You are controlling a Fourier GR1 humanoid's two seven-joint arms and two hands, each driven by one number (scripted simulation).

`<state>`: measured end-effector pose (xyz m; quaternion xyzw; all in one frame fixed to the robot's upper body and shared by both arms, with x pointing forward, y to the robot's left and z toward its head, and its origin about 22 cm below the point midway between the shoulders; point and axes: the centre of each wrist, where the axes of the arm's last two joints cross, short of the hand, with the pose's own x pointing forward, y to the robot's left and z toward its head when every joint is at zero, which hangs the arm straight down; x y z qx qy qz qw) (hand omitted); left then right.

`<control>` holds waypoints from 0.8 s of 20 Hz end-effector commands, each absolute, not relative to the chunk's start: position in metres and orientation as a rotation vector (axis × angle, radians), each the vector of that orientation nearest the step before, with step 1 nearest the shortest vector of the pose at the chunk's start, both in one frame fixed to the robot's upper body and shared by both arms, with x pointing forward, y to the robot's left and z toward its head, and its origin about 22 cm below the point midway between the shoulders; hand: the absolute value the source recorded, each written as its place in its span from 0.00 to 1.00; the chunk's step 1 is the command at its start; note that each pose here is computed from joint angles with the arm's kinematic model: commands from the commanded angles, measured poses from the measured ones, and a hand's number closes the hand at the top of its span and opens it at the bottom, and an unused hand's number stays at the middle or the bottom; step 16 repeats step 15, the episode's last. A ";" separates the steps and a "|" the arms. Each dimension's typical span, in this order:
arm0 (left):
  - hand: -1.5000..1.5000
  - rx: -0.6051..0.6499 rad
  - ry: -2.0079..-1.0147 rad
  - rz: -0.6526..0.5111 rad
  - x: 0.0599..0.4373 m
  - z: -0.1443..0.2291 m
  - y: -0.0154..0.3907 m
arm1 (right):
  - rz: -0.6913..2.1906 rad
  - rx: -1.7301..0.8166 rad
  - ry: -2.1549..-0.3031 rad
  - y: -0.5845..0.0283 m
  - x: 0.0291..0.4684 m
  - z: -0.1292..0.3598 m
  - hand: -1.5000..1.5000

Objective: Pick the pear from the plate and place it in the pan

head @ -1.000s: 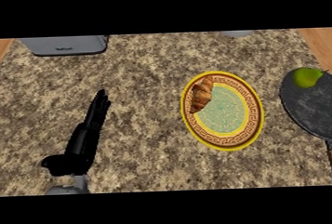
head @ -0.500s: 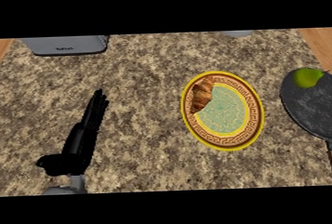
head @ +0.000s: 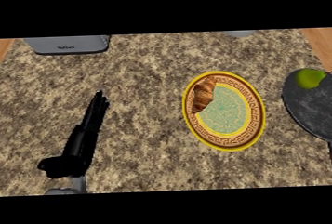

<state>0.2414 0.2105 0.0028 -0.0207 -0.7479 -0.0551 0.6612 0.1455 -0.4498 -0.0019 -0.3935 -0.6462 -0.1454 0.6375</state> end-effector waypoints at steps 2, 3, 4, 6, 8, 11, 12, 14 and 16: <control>0.50 -0.060 -1.699 -0.124 0.242 0.010 0.191 | -0.319 -0.915 -1.462 -0.435 0.121 0.001 0.00; 0.50 -0.065 -1.697 -0.143 0.227 0.002 0.225 | -0.314 -0.930 -1.438 -0.445 0.130 -0.014 0.00; 0.50 -0.057 -1.687 -0.122 0.245 0.019 0.193 | -0.294 -0.947 -1.435 -0.433 0.132 -0.010 0.00; 0.50 -0.042 -1.698 -0.129 0.253 0.003 0.201 | -0.292 -0.938 -1.413 -0.438 0.120 0.001 0.00; 0.50 -0.061 -1.701 -0.110 0.250 -0.003 0.200 | -0.293 -0.953 -1.422 -0.433 0.132 -0.014 0.00; 0.50 -0.058 -1.706 -0.132 0.234 0.015 0.200 | -0.269 -0.984 -1.398 -0.450 0.141 0.013 0.00; 0.50 -0.039 -1.692 -0.118 0.234 0.004 0.195 | -0.249 -1.000 -1.407 -0.434 0.127 -0.006 0.00; 0.50 -0.072 -1.697 -0.134 0.256 0.009 0.200 | -0.241 -1.056 -1.412 -0.432 0.143 0.009 0.00; 0.50 -0.067 -1.677 -0.134 0.245 -0.013 0.213 | -0.197 -1.061 -1.392 -0.434 0.150 -0.002 0.00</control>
